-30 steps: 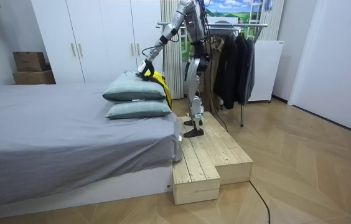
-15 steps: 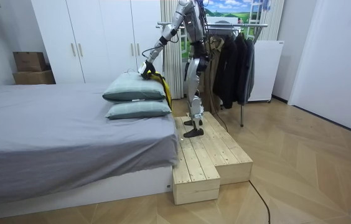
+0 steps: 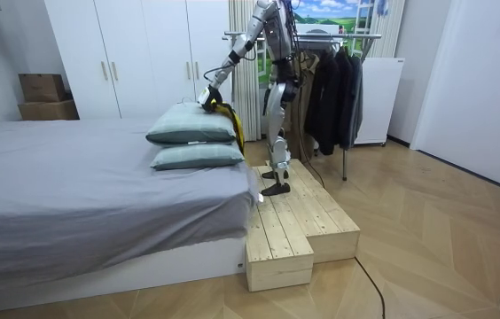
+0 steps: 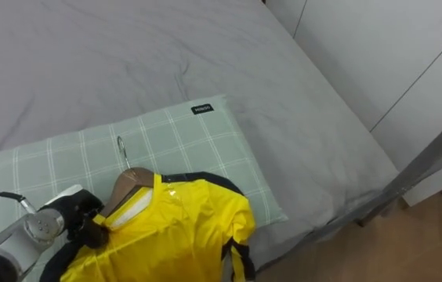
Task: Hang clothes
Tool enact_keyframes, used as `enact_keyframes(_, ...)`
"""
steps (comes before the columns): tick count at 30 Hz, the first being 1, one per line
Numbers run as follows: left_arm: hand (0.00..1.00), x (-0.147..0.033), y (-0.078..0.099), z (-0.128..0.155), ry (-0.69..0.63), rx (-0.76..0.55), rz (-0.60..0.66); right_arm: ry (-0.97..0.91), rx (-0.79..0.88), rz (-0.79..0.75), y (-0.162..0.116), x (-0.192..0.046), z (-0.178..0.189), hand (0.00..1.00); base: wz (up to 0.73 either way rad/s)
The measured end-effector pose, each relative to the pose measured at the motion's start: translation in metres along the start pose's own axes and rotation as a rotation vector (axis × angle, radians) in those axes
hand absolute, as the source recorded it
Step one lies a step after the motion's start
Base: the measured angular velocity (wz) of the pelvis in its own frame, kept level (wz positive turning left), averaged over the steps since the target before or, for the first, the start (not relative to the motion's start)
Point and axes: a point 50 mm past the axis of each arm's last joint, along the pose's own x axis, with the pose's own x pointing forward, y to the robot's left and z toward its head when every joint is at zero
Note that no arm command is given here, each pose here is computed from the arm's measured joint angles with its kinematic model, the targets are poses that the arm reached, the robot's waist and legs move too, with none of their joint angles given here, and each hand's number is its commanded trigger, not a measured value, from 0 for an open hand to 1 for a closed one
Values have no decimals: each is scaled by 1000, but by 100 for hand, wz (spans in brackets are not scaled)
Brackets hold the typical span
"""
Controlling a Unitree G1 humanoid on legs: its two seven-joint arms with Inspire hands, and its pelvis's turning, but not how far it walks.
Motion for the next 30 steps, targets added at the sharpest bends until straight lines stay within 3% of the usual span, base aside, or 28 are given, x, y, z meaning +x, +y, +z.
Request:
enact_keyframes(8, 100, 0, -3, 4, -23, -16, 17, 6, 5, -3, -1, -1, -7, 0, 3)
enact_keyframes(13, 100, 0, -1, 8, -68, -130, 43, 16, 2, -26, -6, -2, -13, 0, 15)
enact_keyframes(20, 100, -4, -6, 13, -155, -158, 90, 46, 43, -59, -15, -6, -30, 0, 27)
enact_keyframes(30, 100, -21, -38, -16, -177, -180, 134, 122, 118, -109, -29, -14, -60, 0, 23)
